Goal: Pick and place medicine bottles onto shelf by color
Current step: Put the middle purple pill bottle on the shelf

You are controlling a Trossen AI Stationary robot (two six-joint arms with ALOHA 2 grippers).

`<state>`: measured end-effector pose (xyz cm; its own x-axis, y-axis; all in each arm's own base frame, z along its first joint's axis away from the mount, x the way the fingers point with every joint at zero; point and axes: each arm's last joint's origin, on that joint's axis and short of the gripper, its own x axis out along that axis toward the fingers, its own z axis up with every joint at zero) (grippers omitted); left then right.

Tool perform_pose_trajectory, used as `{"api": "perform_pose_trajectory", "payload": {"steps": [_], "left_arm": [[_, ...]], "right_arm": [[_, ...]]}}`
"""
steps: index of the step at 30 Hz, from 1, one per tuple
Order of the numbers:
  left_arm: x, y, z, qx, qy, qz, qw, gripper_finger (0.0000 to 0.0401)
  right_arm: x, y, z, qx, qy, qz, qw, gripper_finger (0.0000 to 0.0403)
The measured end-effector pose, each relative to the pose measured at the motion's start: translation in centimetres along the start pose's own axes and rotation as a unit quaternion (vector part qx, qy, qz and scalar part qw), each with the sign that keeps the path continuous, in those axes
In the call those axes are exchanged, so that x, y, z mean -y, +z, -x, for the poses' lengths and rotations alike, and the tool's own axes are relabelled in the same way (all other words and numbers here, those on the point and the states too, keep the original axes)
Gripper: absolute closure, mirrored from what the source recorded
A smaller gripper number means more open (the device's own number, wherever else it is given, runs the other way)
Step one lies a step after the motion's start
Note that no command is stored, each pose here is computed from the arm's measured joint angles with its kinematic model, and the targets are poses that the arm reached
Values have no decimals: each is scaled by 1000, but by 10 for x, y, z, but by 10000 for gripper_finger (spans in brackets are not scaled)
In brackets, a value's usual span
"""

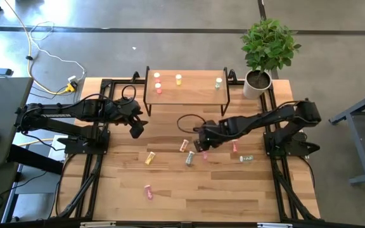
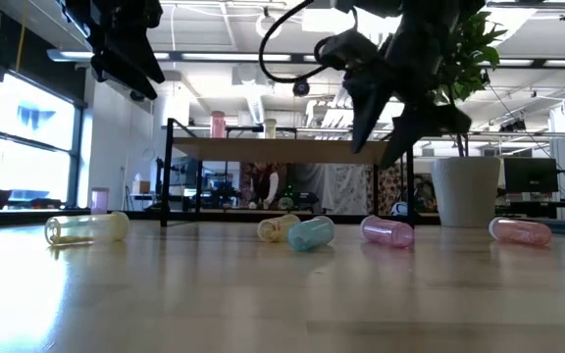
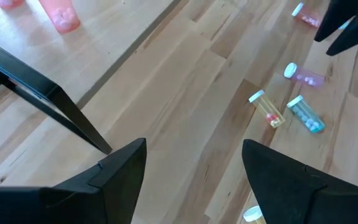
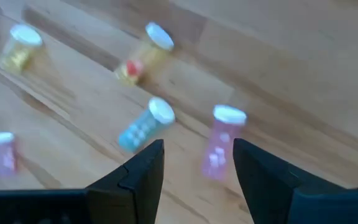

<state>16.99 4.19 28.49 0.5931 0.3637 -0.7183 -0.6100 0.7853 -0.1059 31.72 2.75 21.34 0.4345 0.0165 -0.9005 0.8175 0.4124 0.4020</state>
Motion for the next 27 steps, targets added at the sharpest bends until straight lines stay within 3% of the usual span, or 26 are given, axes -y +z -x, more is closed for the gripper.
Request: {"api": "perform_pose_trajectory", "payload": {"steps": [10, 27], "left_arm": [[0, 0, 0, 2, 5, 0, 1000, 144], [-1, 0, 0, 5, 10, 0, 1000, 144]], "right_arm": [[8, 15, -6, 5, -18, -5, 1000, 221], [12, 7, -48, -48, -64, -5, 997, 222]]}}
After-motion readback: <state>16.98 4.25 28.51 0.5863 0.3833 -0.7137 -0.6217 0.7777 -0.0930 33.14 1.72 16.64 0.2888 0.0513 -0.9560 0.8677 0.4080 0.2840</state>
